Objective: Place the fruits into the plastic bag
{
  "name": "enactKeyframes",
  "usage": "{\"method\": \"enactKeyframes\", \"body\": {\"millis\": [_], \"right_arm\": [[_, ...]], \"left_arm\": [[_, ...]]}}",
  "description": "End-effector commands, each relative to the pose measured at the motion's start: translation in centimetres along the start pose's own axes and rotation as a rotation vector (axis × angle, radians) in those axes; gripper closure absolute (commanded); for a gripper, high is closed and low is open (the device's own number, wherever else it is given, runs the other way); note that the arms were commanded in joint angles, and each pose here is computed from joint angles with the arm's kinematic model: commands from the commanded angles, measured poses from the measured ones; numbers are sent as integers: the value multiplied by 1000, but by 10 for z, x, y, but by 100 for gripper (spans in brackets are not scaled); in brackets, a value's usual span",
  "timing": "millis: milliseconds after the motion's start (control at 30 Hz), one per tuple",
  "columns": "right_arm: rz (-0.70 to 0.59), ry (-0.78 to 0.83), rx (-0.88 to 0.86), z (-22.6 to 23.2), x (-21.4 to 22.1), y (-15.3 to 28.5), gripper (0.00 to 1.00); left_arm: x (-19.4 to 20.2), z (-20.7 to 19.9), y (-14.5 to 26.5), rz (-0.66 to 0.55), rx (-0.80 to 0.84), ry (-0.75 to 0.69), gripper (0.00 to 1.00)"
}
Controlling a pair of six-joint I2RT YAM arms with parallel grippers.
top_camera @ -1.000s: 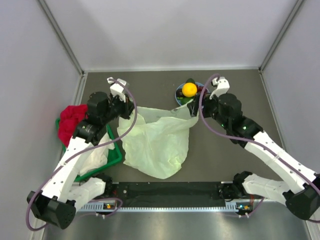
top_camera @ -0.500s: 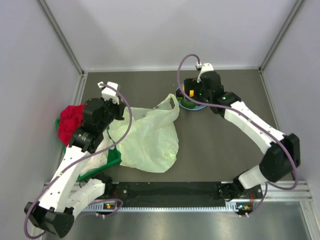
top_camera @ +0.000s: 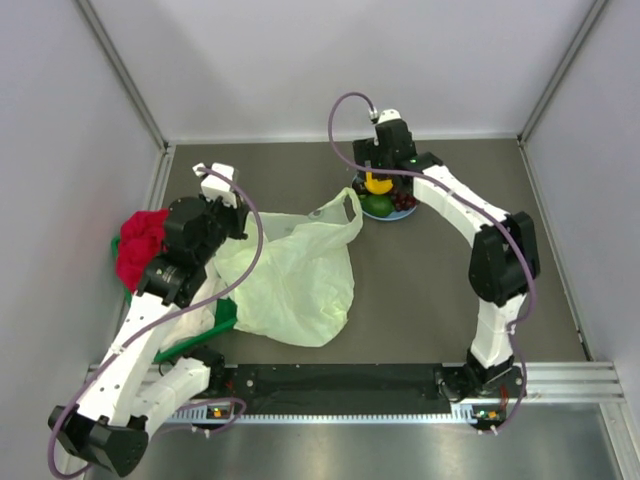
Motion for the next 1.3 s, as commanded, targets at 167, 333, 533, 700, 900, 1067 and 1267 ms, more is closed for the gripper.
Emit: {"method": "enactKeyframes", "body": {"millis": [167, 333, 533, 700, 900, 1067, 1267], "right_arm": [[-15, 30, 60, -11, -16, -26, 3], [16, 41, 50, -11, -9, -38, 3], [36, 47, 65, -14, -2, -48, 3], [46, 57, 82, -16, 1, -53, 3], [61, 70, 101, -19, 7, -63, 3], [78, 75, 108, -19, 12, -69, 4], [67, 71, 99, -18, 10, -66, 16]], "left_arm": [[-8, 1, -2, -52, 6, -2, 100], [-8, 0, -3, -50, 13, -2, 100], [-8, -1, -4, -48, 19, -1, 100], [-8, -1, -4, -51, 25, 1, 100], [-8, -2, -4, -51, 30, 1, 100], [-8, -3, -4, -49, 36, 1, 100], [-8, -3, -4, -51, 36, 1, 100]]}}
Point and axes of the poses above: each gripper's point midway between its finger pads, its own y axis back along the fingers, its own z axis along the line the jaws close on, x = y × z, the point moved 7 cm from there along y, back along the fingers, and after that the axes turned 15 degrees about -y, right-handed, at the moved point
